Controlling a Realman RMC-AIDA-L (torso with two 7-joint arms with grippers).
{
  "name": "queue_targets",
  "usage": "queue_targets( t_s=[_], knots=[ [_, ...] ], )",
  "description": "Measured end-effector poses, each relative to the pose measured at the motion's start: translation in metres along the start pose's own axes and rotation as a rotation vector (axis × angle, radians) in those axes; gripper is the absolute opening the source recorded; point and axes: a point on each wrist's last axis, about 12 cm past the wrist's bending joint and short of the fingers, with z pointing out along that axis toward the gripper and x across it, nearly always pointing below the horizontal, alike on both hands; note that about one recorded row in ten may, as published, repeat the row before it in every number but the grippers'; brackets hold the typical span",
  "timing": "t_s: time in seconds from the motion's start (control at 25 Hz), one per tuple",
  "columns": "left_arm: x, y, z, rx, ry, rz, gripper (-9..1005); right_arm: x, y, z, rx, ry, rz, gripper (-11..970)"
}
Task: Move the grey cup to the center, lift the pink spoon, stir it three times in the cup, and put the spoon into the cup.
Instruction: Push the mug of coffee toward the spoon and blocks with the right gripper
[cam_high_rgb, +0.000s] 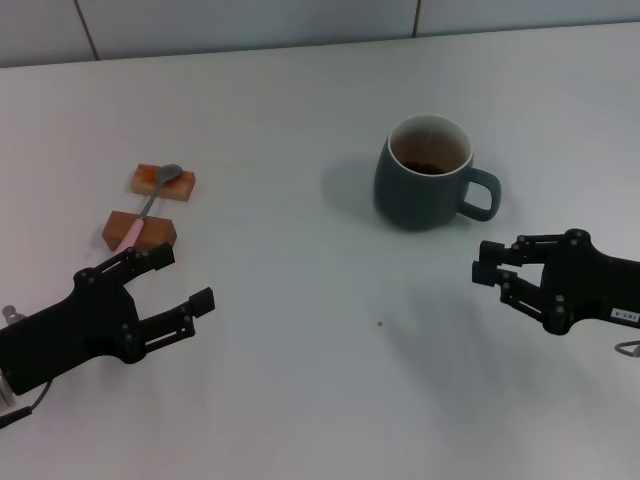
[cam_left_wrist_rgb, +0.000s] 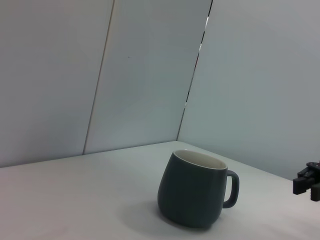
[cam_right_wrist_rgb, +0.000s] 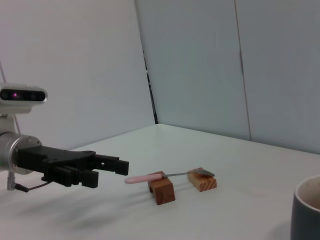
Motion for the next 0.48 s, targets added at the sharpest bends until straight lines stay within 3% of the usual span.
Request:
queue_targets(
  t_s=[0.28, 0.48],
  knots=[
    [0.0, 0.0, 0.001, 0.001, -0.001, -0.001, 841, -0.004, -0.006, -0.007, 0.076, -0.053, -0.002, 252],
    [-0.001, 0.0, 0.001, 0.002, -0.002, 0.002, 841, -0.011, -0.017, -0.018, 0.226, -0.139, -0.026, 111]
  ],
)
